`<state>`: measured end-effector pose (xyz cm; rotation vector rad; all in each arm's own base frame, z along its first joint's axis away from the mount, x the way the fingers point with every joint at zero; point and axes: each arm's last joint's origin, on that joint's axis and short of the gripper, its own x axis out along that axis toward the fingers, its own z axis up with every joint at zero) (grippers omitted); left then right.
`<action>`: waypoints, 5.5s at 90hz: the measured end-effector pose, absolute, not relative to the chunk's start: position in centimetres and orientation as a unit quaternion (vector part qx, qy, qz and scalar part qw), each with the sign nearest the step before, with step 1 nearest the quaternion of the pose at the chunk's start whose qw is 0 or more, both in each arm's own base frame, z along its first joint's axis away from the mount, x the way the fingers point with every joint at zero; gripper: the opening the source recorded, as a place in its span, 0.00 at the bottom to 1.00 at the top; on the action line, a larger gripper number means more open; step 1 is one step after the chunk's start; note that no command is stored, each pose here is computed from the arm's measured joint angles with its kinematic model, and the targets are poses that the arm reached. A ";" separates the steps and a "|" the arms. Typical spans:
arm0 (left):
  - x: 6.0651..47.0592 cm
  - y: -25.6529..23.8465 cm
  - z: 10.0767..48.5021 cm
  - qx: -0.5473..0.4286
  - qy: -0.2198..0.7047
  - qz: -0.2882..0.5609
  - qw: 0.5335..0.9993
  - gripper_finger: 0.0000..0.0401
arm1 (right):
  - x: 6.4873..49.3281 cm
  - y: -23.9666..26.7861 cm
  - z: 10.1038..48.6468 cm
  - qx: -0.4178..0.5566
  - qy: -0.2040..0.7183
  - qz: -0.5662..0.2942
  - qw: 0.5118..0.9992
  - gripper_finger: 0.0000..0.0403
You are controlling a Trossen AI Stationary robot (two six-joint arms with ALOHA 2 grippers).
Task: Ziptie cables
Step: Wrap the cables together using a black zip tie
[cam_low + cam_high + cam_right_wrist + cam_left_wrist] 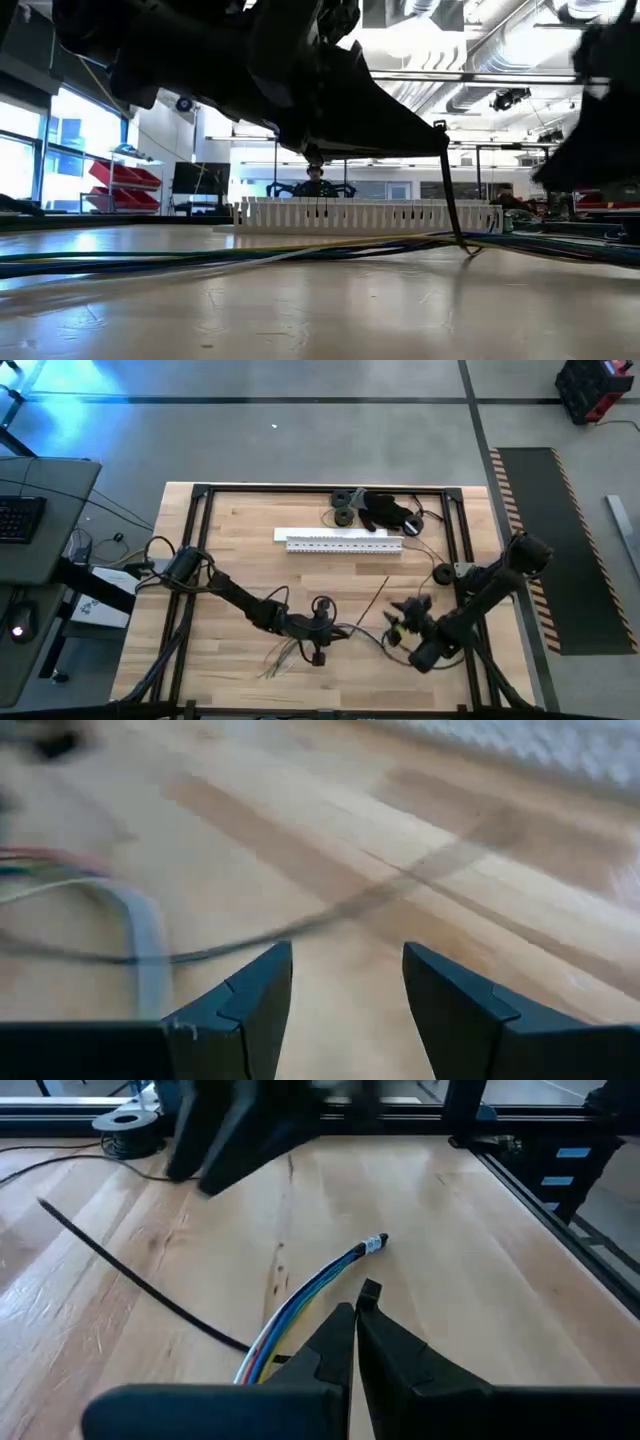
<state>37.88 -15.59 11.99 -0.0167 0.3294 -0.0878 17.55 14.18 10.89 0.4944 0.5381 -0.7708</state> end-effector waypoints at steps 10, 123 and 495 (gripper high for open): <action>37.8 -15.8 12.0 -0.008 0.164 -0.048 0.985 0.00 | 17.0 12.1 8.7 0.279 0.230 -0.374 0.854 0.44; 38.3 -15.0 12.4 -0.053 0.141 -0.034 0.988 0.00 | 22.4 11.4 11.0 0.085 0.202 -0.191 0.957 0.00; 38.6 -14.2 12.2 -0.084 0.174 -0.150 0.970 0.00 | 22.7 22.8 9.1 -0.404 0.240 -0.117 0.875 0.00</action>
